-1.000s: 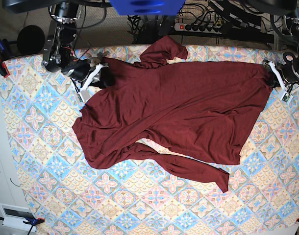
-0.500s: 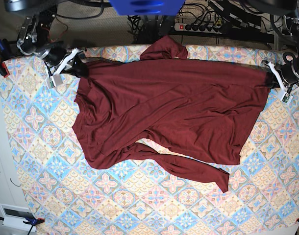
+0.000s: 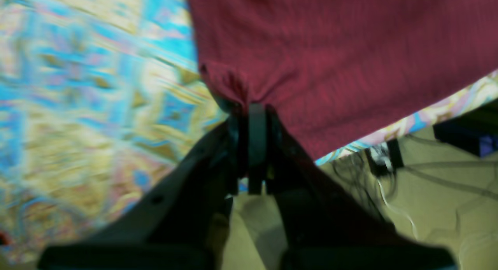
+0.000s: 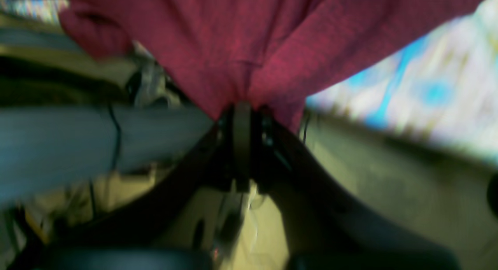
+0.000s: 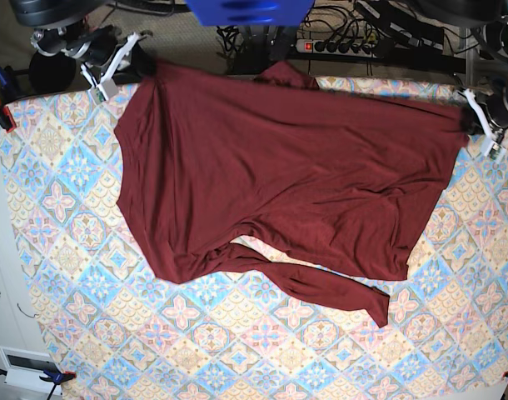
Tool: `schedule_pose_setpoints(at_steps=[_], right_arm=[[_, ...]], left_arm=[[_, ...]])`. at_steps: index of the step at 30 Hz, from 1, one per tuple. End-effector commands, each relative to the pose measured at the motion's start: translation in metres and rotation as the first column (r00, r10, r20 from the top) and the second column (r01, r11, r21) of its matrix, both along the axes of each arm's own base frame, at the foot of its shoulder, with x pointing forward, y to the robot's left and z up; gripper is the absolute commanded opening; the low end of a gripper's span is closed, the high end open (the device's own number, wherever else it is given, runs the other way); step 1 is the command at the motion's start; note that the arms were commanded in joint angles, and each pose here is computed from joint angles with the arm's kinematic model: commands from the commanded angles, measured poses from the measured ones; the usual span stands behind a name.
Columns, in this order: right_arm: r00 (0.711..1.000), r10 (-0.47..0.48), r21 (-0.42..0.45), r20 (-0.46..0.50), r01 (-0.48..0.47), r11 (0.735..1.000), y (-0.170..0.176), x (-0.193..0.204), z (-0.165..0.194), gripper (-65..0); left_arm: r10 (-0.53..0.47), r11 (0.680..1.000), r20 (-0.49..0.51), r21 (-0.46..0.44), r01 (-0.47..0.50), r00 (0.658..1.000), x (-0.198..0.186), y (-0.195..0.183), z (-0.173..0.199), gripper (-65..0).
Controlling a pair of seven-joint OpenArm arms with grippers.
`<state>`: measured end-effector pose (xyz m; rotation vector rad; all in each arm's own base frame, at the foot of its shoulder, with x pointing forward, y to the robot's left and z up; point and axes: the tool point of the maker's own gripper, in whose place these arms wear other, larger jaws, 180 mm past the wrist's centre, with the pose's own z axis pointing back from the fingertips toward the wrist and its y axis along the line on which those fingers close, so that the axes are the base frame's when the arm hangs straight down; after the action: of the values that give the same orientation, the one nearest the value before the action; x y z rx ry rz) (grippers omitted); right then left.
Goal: Layout the t-shirt on the table in an organized manner, then fold the t-shirt properly
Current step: 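Pull the shirt corner with the right gripper, stretching it from the left gripper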
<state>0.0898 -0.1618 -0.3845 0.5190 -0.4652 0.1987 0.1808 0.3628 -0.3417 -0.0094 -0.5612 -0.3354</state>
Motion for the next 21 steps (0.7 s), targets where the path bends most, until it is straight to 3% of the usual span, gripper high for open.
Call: schedule_pose_setpoints(at_steps=[1, 6, 14, 21], right_arm=[[0.998, -0.001, 0.020, 0.065, 0.000, 1.000, 0.002, 0.013, 0.013, -63.3], [0.986, -0.039, 0.118, 0.159, 0.020, 0.993, 0.010, 0.042, 0.033, -63.3], [0.941, -0.043, 0.122, 0.337, 0.002, 0.993, 0.009, 0.106, 0.062, -63.5], [0.935, -0.002, -0.032, 0.354, 0.014, 0.999, -0.009, 0.129, 0.053, -63.5]], left_arm=[[0.027, 1.000, 0.082, 0.005, -0.027, 0.996, 0.012, 0.009, 0.022, -65.0], [0.140, 0.986, 0.202, -0.118, -0.118, 0.969, 0.019, 0.017, 0.046, -65.0], [0.283, 0.937, 0.289, -0.287, -0.200, 0.915, 0.049, 0.015, 0.040, -65.0], [0.418, 0.860, 0.276, -0.427, -0.279, 0.865, 0.073, 0.023, 0.018, -65.0]])
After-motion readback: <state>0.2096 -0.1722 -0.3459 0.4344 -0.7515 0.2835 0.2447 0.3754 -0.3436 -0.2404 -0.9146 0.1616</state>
